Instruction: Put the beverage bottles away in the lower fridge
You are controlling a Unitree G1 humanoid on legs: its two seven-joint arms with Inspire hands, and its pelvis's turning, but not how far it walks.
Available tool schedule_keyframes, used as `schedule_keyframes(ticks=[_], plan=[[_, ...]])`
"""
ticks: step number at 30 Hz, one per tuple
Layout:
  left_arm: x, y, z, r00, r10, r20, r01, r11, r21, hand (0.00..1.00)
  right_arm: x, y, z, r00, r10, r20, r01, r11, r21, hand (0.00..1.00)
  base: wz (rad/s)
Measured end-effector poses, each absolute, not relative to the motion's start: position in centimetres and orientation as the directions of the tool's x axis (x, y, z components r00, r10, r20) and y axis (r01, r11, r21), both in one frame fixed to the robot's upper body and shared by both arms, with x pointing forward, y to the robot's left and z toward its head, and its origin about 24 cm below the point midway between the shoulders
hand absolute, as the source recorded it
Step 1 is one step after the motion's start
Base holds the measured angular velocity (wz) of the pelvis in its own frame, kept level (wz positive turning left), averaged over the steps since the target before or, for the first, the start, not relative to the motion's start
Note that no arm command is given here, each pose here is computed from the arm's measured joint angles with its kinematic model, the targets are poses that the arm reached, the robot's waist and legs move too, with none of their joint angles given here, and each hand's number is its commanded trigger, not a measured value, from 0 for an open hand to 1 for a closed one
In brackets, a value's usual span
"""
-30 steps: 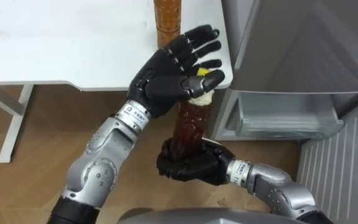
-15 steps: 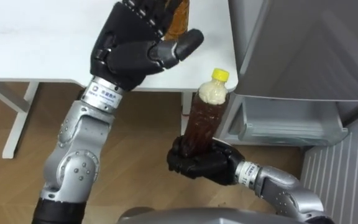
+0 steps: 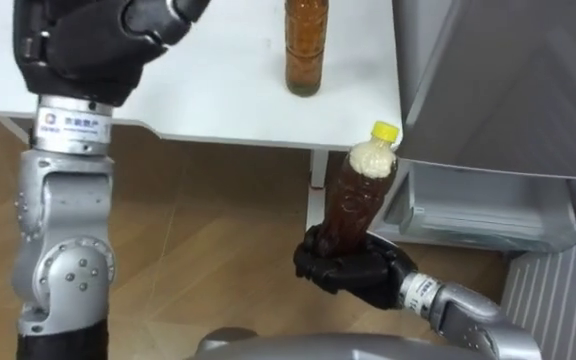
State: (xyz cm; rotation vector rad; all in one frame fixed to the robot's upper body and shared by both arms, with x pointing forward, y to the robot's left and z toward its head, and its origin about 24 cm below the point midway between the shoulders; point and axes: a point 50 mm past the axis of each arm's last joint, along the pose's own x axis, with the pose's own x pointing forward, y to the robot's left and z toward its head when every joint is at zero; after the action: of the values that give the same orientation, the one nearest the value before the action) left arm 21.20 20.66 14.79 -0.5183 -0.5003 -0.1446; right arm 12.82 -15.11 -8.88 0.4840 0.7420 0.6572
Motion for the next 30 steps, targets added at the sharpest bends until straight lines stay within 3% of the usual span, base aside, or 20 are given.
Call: schedule_keyframes(ticks=[7, 14, 18, 24, 30], plan=[[20.8, 23.5, 13.7, 0.893, 0.176, 0.413, -0.021, 0.935, -0.354, 0.00, 12.9, -16.5, -8.8, 0.578, 0.657, -0.484, -0.353, 0.736, 0.578, 1.00, 0.01], [20.1, 25.9, 6.8, 0.920, 0.384, 0.085, -0.342, 0.888, -0.308, 0.00, 13.1, -17.2, -8.5, 0.625, 0.616, -0.479, -0.312, 0.760, 0.571, 1.00, 0.01], [18.2, 26.8, 1.6, 0.865, 0.483, -0.138, -0.499, 0.859, -0.117, 0.00, 12.7, -17.4, -8.8, 0.631, 0.588, -0.506, -0.278, 0.781, 0.560, 1.00, 0.00], [15.5, 26.0, -5.5, 0.739, 0.497, -0.455, -0.550, 0.835, 0.019, 0.00, 12.7, -17.1, -9.1, 0.648, 0.551, -0.526, -0.232, 0.800, 0.553, 1.00, 0.02], [12.5, 24.7, -10.0, 0.617, 0.442, -0.651, -0.513, 0.854, 0.094, 0.00, 12.8, -17.3, -9.4, 0.699, 0.481, -0.530, -0.105, 0.802, 0.589, 1.00, -0.01]])
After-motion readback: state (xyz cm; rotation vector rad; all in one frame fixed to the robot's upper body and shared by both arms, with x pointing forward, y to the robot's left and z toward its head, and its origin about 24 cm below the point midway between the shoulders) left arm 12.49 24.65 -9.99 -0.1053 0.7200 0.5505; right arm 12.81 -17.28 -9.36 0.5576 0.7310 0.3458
